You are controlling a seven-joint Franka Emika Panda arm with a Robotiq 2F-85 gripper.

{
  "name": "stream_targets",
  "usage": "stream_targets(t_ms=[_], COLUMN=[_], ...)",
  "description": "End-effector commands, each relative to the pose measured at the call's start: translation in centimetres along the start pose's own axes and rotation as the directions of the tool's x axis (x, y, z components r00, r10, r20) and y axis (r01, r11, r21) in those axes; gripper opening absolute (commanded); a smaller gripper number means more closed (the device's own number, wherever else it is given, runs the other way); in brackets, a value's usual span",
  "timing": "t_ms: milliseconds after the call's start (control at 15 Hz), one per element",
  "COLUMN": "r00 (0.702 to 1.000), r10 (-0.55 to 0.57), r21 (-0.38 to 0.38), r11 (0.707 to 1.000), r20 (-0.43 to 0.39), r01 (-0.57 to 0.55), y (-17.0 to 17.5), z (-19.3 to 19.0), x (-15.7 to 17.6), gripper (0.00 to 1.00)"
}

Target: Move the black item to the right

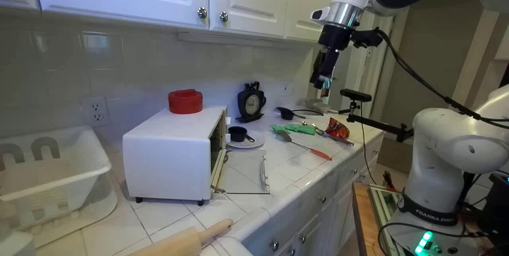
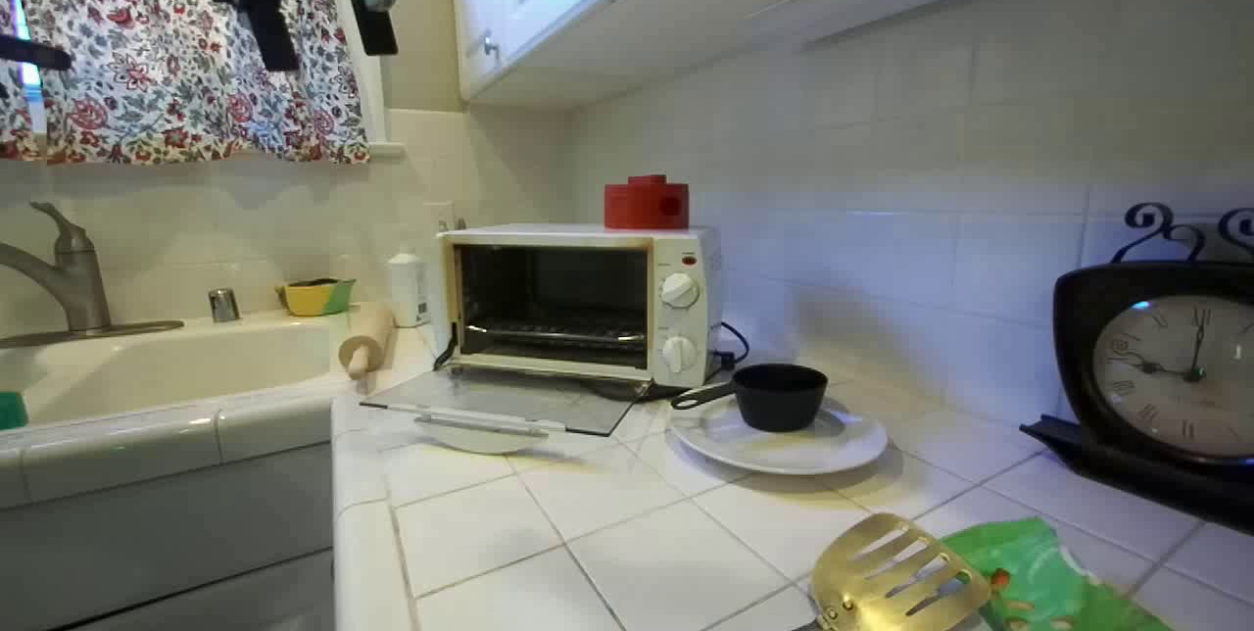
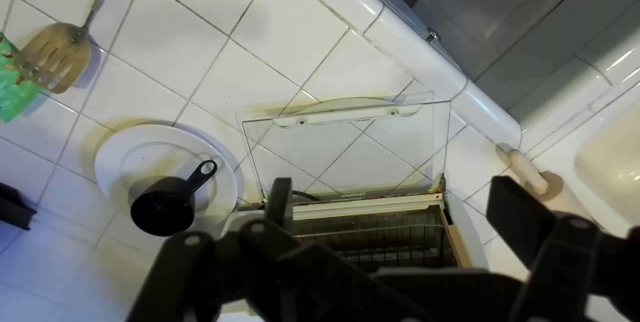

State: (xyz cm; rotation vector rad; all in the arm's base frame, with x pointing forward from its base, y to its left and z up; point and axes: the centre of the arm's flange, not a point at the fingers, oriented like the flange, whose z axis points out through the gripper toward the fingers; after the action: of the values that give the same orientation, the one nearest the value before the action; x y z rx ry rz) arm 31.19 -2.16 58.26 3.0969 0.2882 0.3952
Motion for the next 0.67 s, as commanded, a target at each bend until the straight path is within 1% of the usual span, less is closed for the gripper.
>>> stream_targets(t_ms=[0, 400, 533, 600], r00=[1.0, 1.0, 0.996, 0.99], r10=[0.0, 0.0, 0.081, 0.122], r21=[0.0, 0.0, -0.008, -0.019], r11=[1.0, 1.0, 0.997, 0.992], r20=[0.0, 0.0, -0.03, -0.073], r01=[0.0, 0.0, -0.082, -0.124], y=[0.0, 0.0, 0.7, 1.4], z=[0.0, 0.0, 0.8, 1.5], x=[0.0, 0.0, 1.7, 3.1], gripper=[1.0, 1.0, 1.0, 1.0])
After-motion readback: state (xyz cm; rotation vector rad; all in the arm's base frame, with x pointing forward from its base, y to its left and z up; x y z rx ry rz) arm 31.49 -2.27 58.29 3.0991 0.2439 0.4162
